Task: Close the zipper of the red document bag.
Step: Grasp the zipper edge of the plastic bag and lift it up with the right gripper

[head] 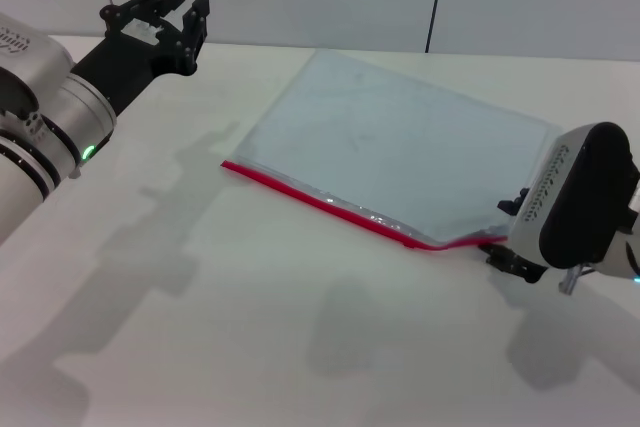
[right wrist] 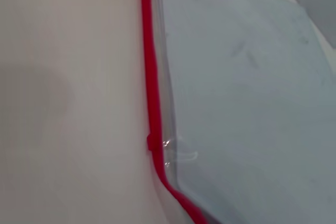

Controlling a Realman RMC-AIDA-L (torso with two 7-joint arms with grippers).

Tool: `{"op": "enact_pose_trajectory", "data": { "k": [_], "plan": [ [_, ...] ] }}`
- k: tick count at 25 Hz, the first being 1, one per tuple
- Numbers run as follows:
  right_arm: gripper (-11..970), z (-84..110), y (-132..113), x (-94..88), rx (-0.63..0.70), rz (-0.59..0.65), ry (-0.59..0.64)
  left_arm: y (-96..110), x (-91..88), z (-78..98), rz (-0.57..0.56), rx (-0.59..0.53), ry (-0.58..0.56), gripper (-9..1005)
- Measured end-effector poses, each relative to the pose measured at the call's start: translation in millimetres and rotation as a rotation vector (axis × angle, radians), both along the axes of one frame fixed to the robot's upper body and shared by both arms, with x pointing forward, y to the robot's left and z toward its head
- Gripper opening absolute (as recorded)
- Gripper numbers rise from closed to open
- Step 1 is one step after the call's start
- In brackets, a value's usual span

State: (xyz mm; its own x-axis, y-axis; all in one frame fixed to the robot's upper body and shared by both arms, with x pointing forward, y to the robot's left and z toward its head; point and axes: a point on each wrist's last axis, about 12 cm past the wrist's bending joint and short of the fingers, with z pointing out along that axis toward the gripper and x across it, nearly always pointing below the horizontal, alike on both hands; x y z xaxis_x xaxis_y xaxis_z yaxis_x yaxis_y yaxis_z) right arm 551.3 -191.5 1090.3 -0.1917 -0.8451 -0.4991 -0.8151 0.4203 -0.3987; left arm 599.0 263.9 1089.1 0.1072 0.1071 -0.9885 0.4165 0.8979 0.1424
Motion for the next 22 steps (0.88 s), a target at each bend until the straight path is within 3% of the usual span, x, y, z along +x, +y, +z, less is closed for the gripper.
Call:
{"op": "enact_pose_trajectory", "data": {
  "k": [22],
  "plan": [
    [533, -3.8, 6.3, 13.5, -0.019, 0.016, 0.003, -1.5, 0.2, 0.4, -0.003, -0.001, -0.001, 293]
  ]
}}
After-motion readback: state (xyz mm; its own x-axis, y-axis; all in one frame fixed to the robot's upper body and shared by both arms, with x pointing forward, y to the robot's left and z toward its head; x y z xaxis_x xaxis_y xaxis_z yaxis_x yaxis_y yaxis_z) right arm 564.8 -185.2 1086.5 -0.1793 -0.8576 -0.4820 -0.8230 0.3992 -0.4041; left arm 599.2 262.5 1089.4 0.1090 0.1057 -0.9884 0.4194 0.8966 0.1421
